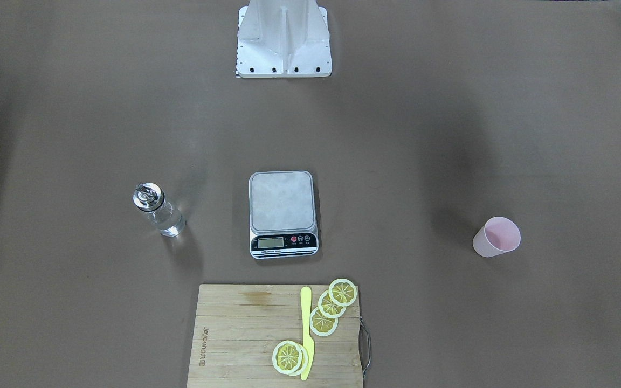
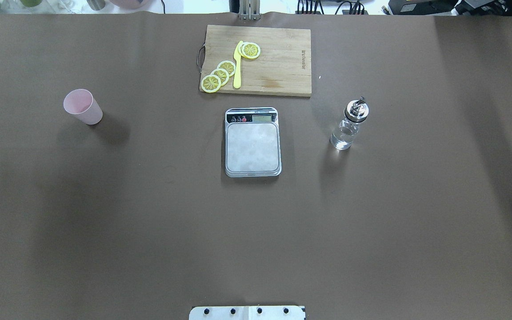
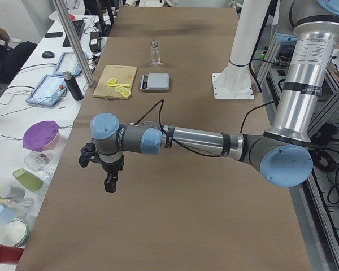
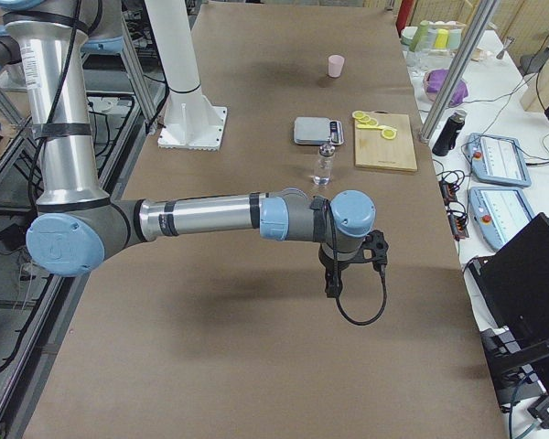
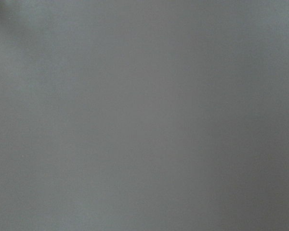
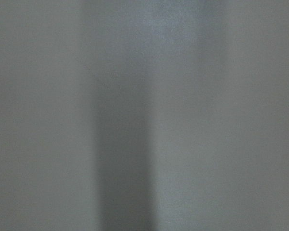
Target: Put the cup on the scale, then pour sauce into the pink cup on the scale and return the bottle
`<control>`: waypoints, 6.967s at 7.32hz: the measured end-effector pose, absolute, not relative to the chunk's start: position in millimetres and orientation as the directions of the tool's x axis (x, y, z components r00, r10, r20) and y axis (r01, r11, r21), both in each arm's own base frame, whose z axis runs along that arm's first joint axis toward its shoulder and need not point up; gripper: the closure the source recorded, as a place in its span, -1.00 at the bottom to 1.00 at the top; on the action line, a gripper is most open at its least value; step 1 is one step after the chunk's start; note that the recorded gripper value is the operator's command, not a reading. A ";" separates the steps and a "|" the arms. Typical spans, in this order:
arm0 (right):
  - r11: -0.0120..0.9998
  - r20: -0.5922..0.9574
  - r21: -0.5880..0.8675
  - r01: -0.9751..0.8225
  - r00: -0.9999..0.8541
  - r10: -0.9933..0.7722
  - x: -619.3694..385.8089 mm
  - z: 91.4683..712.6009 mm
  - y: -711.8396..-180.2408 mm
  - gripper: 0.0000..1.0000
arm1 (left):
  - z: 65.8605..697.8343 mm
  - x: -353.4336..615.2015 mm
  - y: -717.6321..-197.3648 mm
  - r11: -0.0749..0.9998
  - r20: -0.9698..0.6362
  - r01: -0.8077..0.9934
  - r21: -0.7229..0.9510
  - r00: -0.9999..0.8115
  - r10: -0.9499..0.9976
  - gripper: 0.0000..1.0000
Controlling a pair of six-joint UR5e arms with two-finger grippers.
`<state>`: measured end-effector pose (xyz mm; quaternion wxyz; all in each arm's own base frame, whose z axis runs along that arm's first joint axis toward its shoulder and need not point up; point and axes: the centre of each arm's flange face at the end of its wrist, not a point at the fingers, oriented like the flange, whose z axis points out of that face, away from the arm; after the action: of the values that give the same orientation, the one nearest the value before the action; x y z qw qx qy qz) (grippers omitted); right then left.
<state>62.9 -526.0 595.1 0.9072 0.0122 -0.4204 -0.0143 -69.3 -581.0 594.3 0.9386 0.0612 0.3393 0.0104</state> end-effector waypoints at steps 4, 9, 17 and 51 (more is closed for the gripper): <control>0.999 0.763 0.037 0.016 0.645 -0.038 62.8 594.1 -526.4 -1.00 | 596.2 -69.1 -579.1 0.992 -0.635 0.024 0.123 0.770 0.061 -0.96; 0.999 0.763 0.042 0.016 0.645 -0.042 62.8 591.9 -527.5 -1.00 | 594.8 -67.9 -581.2 0.992 -0.634 0.020 0.126 0.771 0.064 -0.96; 0.999 0.763 0.043 0.015 0.645 -0.042 62.8 590.3 -528.3 -1.00 | 451.5 157.2 -601.0 0.993 -0.730 0.078 0.093 0.683 0.015 -0.94; 0.946 0.690 0.324 0.030 0.676 -0.258 -54.6 368.7 -556.7 -1.00 | 144.2 543.2 -515.8 0.956 -0.754 0.213 -0.202 0.589 -0.290 -0.97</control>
<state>-54.6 -556.7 368.7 0.9040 0.1445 -0.3944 -0.0798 543.2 -515.8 144.2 0.8903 -0.0448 0.4305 -0.1415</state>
